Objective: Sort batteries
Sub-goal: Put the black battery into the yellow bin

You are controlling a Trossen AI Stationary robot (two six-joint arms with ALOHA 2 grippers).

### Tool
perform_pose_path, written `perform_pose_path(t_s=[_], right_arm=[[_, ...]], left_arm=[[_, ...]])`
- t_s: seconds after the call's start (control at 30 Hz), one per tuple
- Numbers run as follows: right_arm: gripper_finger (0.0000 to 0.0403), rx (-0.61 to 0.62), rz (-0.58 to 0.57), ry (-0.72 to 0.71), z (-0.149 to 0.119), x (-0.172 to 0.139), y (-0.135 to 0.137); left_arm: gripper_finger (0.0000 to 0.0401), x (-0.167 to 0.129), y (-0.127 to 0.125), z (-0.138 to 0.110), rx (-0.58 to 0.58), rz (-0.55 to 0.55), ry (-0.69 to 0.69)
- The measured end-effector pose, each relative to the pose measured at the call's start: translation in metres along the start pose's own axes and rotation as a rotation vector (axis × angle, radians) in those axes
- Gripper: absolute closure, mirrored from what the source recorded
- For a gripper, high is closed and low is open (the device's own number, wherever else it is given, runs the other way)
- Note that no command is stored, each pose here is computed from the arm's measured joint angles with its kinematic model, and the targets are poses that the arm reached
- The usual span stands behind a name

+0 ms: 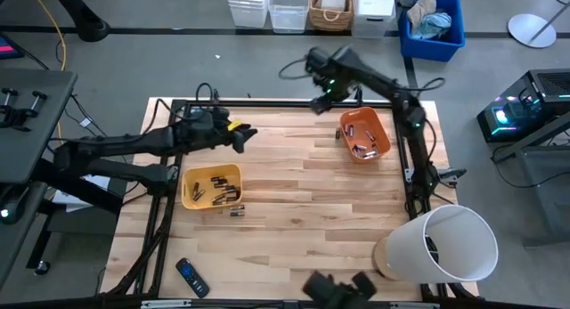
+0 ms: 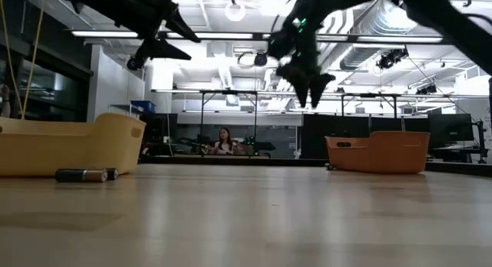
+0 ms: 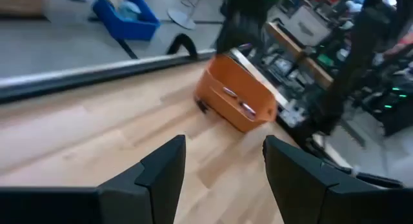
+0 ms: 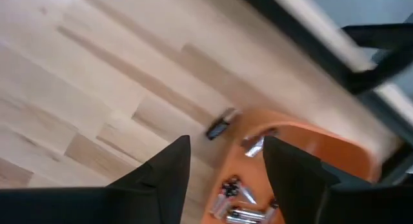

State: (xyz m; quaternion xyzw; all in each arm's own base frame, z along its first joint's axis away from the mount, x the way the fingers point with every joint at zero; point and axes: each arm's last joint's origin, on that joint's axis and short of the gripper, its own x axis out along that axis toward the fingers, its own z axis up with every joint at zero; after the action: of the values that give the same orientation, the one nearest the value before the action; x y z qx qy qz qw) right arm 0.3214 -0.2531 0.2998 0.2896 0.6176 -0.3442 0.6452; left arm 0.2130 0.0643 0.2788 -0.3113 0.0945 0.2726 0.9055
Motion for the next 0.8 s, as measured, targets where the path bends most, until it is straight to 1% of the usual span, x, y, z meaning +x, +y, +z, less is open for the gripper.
perform_pose_path(t_s=[0.1,0.17,0.2,0.27,0.37,0.47,0.57,0.67,0.73,0.8], right_arm=[[0.0224,-0.017,0.015,0.046,0.008,0.026,0.022],[0.0229,-0.041,0.054,0.065,0.011,0.041,0.035],[0.0230,-0.055,0.068,0.082,0.012,0.048,0.040],[0.0231,-0.095,0.059,0.134,0.012,0.060,0.047],[0.0231,-0.101,0.005,0.191,0.010,0.068,0.045],[0.0231,-0.069,0.004,0.168,0.013,0.065,0.037],[0.0231,-0.030,0.013,0.161,0.016,0.065,0.030],[0.0231,-0.023,0.001,0.159,0.016,0.066,0.029],[0.0231,-0.026,-0.002,0.152,0.010,0.068,0.031],[0.0231,-0.040,0.003,0.124,-0.003,0.067,0.033]], left_arm=[[0.0206,-0.006,0.001,0.002,0.044,0.016,-0.024],[0.0206,-0.009,0.000,0.004,0.073,0.008,-0.042],[0.0206,-0.009,0.000,0.005,0.086,0.003,-0.040],[0.0206,-0.008,0.000,0.003,0.096,-0.022,-0.007],[0.0206,-0.009,0.000,0.000,0.078,-0.060,0.044],[0.0206,-0.008,0.002,-0.004,0.076,-0.053,0.091],[0.0206,-0.009,0.003,-0.005,0.085,-0.046,0.103],[0.0206,-0.009,0.003,-0.005,0.086,-0.043,0.107],[0.0206,-0.009,0.003,-0.005,0.084,-0.044,0.106],[0.0206,-0.009,0.003,-0.005,0.085,-0.041,0.105]])
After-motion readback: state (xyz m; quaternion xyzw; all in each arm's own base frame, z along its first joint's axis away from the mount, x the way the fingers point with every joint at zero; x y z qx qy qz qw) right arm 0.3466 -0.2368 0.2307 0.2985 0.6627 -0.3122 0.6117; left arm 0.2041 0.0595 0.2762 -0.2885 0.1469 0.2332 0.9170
